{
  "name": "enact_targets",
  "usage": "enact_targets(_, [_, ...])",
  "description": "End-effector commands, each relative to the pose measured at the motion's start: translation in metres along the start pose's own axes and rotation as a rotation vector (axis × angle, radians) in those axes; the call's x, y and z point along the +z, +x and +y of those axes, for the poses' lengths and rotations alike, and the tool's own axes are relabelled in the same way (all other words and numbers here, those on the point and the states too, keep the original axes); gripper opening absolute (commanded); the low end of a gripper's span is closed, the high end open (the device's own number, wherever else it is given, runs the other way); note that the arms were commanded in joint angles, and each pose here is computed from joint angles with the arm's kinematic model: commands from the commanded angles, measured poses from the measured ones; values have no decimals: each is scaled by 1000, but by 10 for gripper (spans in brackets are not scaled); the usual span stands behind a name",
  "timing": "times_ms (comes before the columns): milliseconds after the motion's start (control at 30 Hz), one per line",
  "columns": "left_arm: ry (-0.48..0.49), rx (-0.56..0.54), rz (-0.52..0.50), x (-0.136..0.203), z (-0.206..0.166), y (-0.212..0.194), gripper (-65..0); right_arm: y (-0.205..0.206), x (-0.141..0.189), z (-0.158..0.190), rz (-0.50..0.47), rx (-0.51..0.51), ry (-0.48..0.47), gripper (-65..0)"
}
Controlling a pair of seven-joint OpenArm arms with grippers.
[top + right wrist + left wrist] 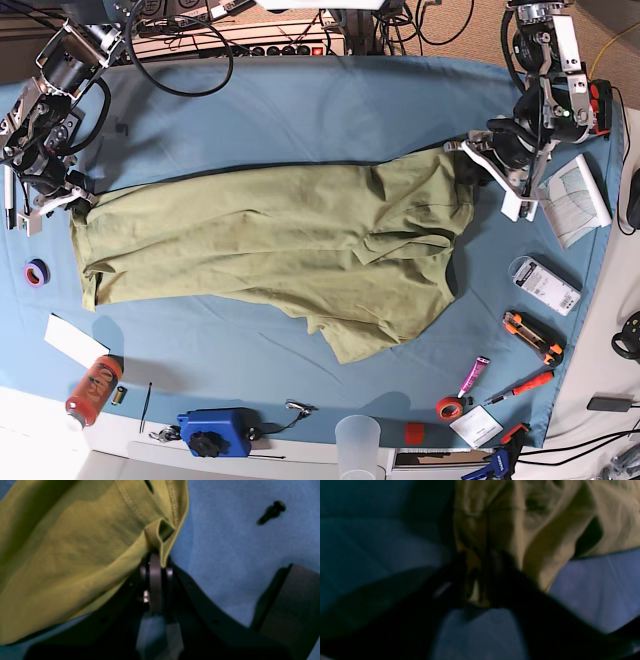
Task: Layout the t-shirt on the table in an organized manner, then fold the t-shirt properly
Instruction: 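Drag the grasped edge with the left gripper away from the right gripper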
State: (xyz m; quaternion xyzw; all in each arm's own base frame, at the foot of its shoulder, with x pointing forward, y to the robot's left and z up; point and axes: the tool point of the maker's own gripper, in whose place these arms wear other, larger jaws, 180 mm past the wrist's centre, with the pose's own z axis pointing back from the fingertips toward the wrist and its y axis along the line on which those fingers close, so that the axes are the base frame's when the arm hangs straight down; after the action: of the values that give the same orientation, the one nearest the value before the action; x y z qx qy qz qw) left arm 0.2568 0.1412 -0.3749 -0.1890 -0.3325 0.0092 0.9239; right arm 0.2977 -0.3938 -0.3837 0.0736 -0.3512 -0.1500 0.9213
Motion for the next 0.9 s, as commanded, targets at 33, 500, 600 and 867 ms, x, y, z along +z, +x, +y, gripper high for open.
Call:
enact_targets(33, [-2, -18, -52, 4, -1, 14, -343, 12, 7, -7, -19, 14, -19, -650])
enact_targets(500, [29, 75, -2, 4, 3, -14, -326, 7, 7, -8, 2, 14, -21, -650])
enact_targets(600, [0, 84, -10, 2, -5, -14, -326, 6, 7, -8, 6, 14, -21, -650])
enact_targets(867, [-4, 15, 21, -14, -30, -23, -442, 6, 7, -8, 8, 14, -21, -650])
